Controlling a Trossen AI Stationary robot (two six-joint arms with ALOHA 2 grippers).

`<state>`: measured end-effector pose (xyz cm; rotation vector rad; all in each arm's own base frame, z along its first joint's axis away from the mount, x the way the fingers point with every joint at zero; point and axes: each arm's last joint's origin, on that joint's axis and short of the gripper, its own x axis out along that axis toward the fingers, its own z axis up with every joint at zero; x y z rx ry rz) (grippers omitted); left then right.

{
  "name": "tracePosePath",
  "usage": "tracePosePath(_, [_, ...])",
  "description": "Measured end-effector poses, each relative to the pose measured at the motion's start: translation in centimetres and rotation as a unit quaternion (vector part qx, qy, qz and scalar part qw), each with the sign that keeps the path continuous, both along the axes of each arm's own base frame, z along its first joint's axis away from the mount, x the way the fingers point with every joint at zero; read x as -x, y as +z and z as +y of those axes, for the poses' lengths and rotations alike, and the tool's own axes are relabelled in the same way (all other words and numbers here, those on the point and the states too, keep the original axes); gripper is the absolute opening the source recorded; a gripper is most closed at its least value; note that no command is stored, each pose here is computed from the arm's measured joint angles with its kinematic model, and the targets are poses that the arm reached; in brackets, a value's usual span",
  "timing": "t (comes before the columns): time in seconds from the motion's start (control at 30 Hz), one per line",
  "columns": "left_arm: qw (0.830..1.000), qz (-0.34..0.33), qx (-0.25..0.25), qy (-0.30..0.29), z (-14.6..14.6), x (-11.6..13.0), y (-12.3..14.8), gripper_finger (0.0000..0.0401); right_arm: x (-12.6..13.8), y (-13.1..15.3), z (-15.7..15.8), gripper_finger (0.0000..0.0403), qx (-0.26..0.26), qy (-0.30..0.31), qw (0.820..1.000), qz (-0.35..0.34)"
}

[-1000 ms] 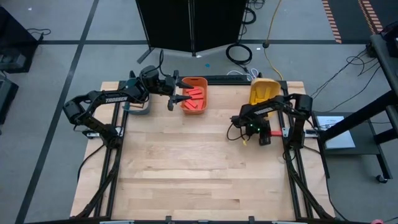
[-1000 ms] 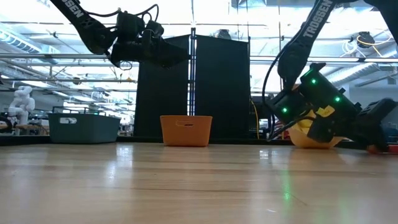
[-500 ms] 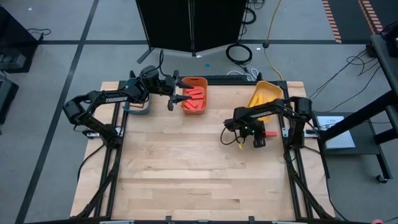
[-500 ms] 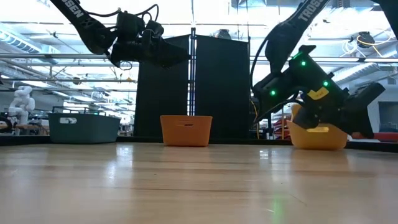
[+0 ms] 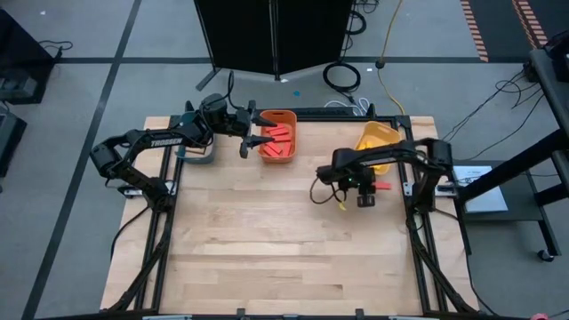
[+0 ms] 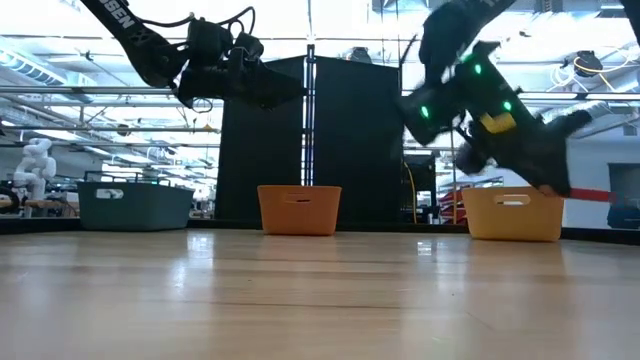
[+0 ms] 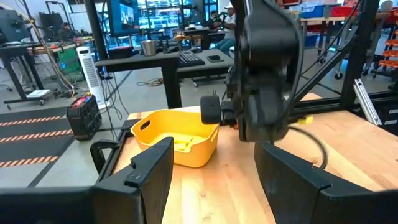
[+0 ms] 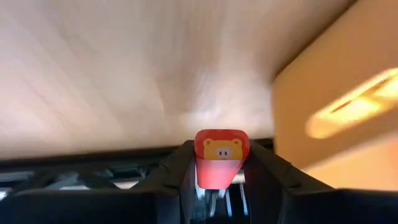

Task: Sort blocks
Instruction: Put the red block into the orange bin

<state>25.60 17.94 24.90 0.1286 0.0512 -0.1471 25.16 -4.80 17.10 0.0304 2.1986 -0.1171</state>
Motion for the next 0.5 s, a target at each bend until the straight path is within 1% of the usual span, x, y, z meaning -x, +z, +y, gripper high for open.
tracePosePath(0.1, [1.000, 0.001, 0.000, 0.000, 0.0, 0.0, 0.0, 0.0221, -0.8, 2.2, -0.1, 0.0101, 0.013, -0.005, 0.998, -0.058])
tracePosePath(0.17, [1.000, 0.002, 0.002, -0.006, 0.0, 0.0, 0.0, 0.0221, -1.4, 4.2, -0.3, 0.0101, 0.014, -0.012, 0.993, -0.119])
tracePosePath(0.2, [1.000, 0.002, 0.001, -0.013, -0.1, 0.0, -0.1, 0.0221, -1.7, 5.2, -0.3, 0.0101, 0.019, -0.013, 0.987, -0.157])
tracePosePath(0.27, [0.999, -0.001, 0.000, -0.036, -0.2, 0.0, 0.0, 0.0221, -2.3, 7.5, -0.4, 0.0101, 0.032, -0.012, 0.970, -0.241])
tracePosePath(0.33, [0.998, -0.009, -0.004, -0.061, -0.4, -0.1, 0.0, 0.0221, -2.8, 9.9, -0.5, 0.0101, 0.045, -0.011, 0.942, -0.333])
tracePosePath(0.37, [0.997, -0.014, -0.007, -0.074, -0.4, -0.2, -0.1, 0.0221, -3.0, 11.1, -0.5, 0.0101, 0.046, -0.010, 0.924, -0.380])
tracePosePath(0.4, [0.996, -0.016, -0.008, -0.086, -0.5, -0.4, -0.2, 0.0221, -3.1, 12.3, -0.5, 0.0101, 0.050, -0.009, 0.903, -0.427])
tracePosePath(0.5, [0.994, -0.027, -0.017, -0.105, -0.8, -1.3, -0.9, 0.0221, -3.4, 15.5, -0.4, 0.0101, 0.059, 0.002, 0.826, -0.561])
